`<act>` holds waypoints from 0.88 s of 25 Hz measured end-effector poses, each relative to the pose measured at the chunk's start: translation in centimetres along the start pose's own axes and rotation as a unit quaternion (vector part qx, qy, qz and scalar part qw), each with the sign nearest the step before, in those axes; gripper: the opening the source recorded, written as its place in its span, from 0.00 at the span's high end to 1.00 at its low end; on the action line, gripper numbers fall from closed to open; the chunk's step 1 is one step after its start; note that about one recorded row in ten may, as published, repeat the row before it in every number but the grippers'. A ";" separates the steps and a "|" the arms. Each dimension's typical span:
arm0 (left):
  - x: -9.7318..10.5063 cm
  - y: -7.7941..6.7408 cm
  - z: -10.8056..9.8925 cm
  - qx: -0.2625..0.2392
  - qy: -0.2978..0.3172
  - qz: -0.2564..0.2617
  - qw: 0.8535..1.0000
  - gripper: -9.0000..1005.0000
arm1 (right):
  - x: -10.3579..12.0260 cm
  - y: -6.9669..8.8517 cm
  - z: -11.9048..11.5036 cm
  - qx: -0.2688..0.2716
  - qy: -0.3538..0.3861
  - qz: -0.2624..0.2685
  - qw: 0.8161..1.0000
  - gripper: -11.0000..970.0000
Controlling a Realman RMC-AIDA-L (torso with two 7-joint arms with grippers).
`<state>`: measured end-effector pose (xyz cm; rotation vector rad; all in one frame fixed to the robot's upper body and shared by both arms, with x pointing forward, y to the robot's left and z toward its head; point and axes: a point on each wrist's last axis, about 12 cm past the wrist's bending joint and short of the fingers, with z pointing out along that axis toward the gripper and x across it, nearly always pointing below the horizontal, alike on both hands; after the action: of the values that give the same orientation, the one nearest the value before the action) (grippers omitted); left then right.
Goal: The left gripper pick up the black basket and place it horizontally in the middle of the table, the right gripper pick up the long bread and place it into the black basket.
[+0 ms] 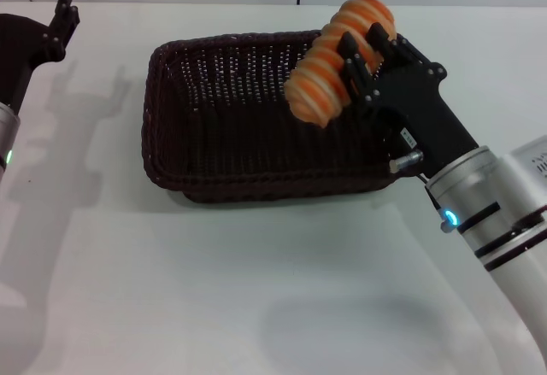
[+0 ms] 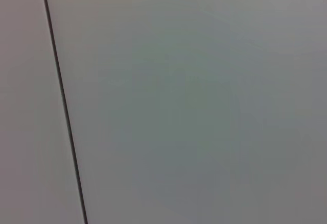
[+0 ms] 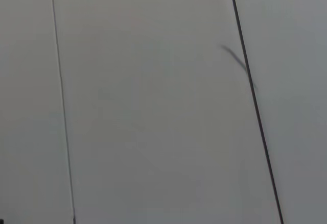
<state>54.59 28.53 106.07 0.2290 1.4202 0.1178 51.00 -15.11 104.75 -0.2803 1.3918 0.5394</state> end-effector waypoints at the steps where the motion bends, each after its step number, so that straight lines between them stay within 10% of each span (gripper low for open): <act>1: 0.0 0.0 -0.1 -0.001 0.001 0.000 1.000 0.21 | 0.0 0.0 0.1 -0.001 0.002 0.001 1.000 0.72; 10: 0.3 0.4 -0.6 -0.007 0.004 0.000 1.000 0.21 | -0.2 -0.1 -0.1 0.000 -0.003 0.009 1.000 0.24; 22: 0.3 2.1 -1.7 -0.046 -0.001 -0.005 0.999 0.21 | -2.3 -2.8 -7.0 0.112 -0.123 0.025 0.986 0.16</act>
<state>53.11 30.81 106.00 0.1460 1.4107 0.1748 46.23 -21.39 105.45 0.0031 1.2078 0.4377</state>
